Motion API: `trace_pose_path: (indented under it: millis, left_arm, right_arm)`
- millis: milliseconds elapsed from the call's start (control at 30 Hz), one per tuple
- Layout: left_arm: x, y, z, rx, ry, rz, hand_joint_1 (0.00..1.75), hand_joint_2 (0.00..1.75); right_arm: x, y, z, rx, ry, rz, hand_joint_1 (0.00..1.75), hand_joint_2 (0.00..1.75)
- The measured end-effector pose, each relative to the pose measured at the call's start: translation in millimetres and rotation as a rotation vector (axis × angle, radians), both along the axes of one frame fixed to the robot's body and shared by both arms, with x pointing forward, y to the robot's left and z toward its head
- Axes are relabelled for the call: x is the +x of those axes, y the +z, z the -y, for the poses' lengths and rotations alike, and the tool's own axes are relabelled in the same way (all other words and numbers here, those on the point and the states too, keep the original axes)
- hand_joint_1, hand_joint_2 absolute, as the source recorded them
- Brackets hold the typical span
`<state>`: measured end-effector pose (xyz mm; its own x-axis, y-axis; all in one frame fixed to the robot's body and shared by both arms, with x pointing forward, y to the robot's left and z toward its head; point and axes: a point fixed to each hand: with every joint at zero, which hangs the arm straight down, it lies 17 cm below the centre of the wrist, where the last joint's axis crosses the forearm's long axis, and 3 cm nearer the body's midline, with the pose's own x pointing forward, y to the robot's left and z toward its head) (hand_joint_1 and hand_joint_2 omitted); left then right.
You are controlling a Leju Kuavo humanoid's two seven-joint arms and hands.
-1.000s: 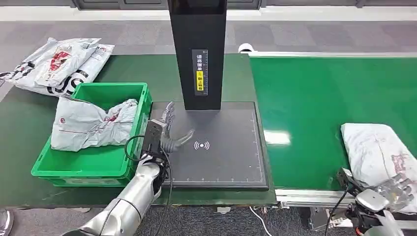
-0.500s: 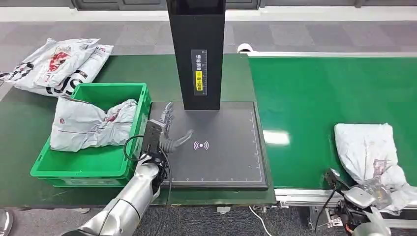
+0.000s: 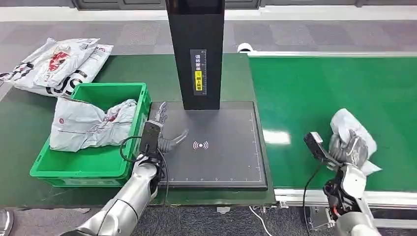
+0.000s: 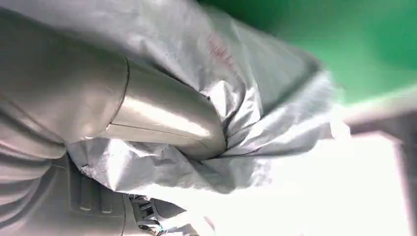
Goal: Moved the parcel from conveyor to table for the left to box.
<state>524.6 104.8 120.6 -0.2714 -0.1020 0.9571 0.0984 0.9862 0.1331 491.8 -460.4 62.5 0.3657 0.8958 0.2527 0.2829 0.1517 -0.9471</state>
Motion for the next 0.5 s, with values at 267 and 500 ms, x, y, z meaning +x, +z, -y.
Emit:
trace_pose_path:
  millis: [267,500]
  left_arm:
    - [9,6,-9,0.056,0.056,0.020,0.00,1.75]
    - [10,6,-15,0.072,0.063,0.024,0.00,1.75]
  right_arm:
    - [21,96,-122,0.080,0.288,0.366,1.75,1.75]
    - [21,114,-243,0.153,0.444,0.384,1.75,1.75]
